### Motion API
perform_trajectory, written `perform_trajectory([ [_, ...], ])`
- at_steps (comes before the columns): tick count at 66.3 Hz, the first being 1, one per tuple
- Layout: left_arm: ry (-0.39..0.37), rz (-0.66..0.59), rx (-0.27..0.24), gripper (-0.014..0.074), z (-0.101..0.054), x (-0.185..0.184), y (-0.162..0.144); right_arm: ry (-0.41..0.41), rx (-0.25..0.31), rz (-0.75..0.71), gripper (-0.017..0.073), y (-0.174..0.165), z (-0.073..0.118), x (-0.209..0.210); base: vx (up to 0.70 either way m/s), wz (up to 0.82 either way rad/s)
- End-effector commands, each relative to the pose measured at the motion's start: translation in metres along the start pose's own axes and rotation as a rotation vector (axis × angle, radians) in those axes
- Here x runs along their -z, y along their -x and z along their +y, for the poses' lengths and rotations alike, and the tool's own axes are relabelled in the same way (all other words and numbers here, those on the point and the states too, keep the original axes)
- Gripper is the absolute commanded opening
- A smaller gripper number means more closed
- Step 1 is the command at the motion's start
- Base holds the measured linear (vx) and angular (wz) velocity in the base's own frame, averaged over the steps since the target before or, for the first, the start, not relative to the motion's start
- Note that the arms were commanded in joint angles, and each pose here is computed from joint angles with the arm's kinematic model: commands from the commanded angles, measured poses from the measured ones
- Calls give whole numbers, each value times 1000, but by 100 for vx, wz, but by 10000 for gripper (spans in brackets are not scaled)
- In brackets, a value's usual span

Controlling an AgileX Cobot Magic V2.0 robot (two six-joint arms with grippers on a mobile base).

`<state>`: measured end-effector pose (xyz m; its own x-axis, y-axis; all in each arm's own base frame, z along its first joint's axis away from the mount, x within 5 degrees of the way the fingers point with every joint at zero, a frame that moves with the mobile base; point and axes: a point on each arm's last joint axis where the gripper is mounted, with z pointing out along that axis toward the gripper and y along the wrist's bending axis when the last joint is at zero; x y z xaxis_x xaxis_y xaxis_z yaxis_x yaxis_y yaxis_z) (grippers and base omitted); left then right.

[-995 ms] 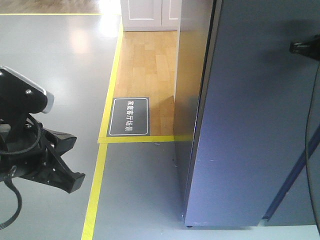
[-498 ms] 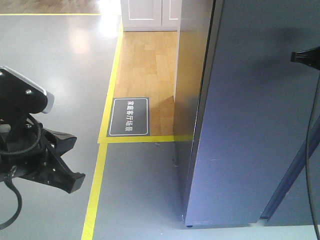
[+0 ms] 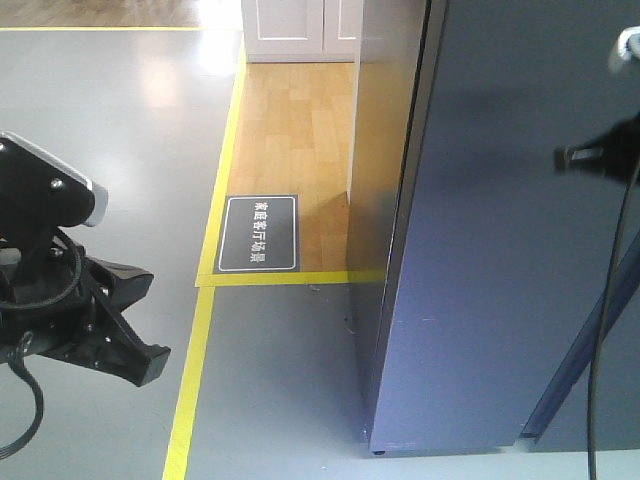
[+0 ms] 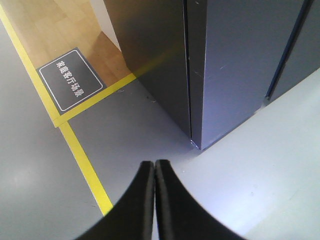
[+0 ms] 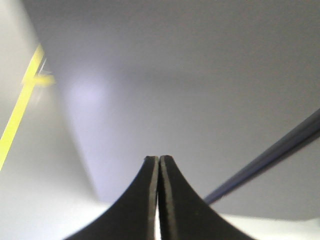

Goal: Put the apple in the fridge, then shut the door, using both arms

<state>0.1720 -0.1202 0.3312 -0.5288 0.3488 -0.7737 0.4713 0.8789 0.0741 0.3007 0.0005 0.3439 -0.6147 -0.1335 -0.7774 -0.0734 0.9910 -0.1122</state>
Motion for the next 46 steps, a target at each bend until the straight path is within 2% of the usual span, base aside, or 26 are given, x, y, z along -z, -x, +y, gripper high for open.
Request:
perform_trajectory([
  [1, -18, -90, -1, -6, -1, 9, 12, 6, 33, -78, -4, -3, 13, 34, 0, 0],
  [7, -18, -90, -1, -6, -1, 9, 12, 20, 32, -34, -3, -21, 25, 51, 0, 0],
  [15, -18, -90, -1, -6, -1, 9, 12, 3, 32, 8, -3, -45, 30, 71, 0, 0],
  [24, -18, -90, -1, -6, -1, 9, 12, 0, -6, 48, -3, -74, 30, 93, 0, 0],
  [36, -18, -90, -1, -6, -1, 9, 12, -13, -18, 102, -3, -117, 25, 115, 0, 0],
  [46, -18, -90, -1, -6, -1, 9, 12, -9, -50, 135, -3, -149, 22, 137, 0, 0],
])
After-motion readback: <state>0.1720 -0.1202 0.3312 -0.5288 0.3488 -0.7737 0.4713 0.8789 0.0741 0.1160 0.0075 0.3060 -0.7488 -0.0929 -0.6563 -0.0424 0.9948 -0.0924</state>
